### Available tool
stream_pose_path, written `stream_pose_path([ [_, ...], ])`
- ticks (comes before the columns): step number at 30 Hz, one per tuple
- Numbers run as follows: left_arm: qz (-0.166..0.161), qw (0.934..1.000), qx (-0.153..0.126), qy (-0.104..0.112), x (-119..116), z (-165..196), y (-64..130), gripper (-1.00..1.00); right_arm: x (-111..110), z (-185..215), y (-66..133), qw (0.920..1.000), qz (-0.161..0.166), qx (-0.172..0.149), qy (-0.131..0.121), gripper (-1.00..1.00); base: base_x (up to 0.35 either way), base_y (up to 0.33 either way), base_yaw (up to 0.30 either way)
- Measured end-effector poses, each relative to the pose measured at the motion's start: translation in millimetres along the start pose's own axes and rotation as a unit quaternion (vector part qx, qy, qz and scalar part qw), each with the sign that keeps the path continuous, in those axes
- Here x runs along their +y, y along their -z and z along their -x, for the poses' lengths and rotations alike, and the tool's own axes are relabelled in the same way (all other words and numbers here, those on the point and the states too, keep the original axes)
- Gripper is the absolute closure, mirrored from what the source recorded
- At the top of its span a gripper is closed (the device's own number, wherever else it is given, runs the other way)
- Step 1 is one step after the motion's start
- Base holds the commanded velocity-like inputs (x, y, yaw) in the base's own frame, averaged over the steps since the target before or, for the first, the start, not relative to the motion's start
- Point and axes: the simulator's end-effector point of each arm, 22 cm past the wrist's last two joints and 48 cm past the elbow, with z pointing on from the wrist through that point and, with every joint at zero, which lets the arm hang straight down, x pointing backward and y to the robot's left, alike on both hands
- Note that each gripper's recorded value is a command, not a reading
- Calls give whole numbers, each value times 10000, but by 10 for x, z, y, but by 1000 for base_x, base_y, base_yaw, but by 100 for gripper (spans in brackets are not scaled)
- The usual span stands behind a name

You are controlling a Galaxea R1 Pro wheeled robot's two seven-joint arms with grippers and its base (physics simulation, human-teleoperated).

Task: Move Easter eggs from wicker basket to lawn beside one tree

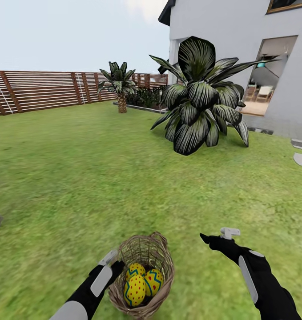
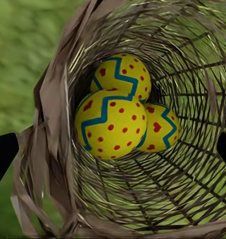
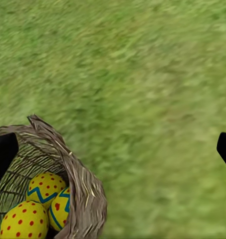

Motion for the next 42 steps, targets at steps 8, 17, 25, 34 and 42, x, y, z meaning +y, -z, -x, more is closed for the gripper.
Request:
stream_pose_path([
  [8,187,9997,-84,97,207,-154,-193,-100,-63,-100,-65,10000,-19,-16,-3,-100,0,0,0],
  [17,234,9996,-81,109,307,-253,-358,-100,-103,-241,-154,10000,-21,-20,5,-100,0,0,0],
  [25,249,9996,-56,105,374,-340,-500,-100,-142,-373,-233,10000,-20,-22,7,-100,0,0,0],
  [34,256,9996,-36,101,430,-416,-624,-100,-178,-491,-302,10000,-19,-24,7,-100,0,0,0],
  [42,257,9996,-45,102,432,-406,-624,-100,-178,-491,-302,10000,-19,-24,5,-100,0,0,0],
])
